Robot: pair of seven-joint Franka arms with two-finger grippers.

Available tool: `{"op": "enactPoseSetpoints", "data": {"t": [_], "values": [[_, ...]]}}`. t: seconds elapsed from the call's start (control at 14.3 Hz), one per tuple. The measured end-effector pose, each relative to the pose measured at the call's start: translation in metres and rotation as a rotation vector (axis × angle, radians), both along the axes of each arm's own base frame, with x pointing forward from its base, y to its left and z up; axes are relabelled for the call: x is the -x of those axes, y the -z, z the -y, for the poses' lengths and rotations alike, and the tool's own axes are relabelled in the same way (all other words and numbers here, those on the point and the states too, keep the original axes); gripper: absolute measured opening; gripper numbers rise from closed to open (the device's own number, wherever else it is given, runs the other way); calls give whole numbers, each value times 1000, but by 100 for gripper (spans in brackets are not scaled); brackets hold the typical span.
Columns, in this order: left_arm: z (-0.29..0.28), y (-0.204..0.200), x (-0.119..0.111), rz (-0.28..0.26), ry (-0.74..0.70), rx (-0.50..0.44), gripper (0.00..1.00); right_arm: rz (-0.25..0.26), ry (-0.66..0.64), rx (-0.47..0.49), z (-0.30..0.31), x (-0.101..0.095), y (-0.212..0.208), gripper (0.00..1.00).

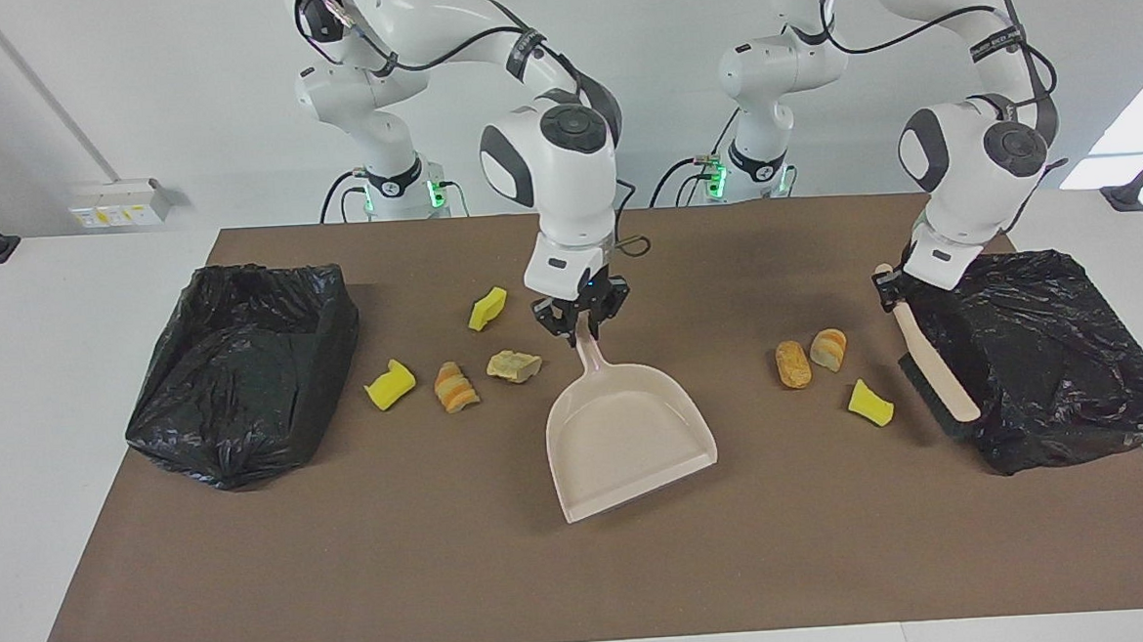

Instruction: Sweep and dump trash in bin

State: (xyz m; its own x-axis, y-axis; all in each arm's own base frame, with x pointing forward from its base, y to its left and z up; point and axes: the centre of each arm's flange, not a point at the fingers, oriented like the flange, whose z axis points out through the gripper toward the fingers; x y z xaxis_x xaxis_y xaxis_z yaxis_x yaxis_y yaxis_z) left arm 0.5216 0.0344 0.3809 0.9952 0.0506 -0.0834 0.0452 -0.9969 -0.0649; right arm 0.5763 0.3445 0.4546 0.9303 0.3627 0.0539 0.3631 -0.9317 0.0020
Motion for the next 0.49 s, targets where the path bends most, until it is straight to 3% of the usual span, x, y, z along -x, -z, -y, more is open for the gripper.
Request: {"op": "enactPoseSetpoints", "data": {"t": [0.49], "values": [[49, 22, 15, -80, 91, -4, 27, -118, -383, 55, 59, -3, -16, 31]]}}
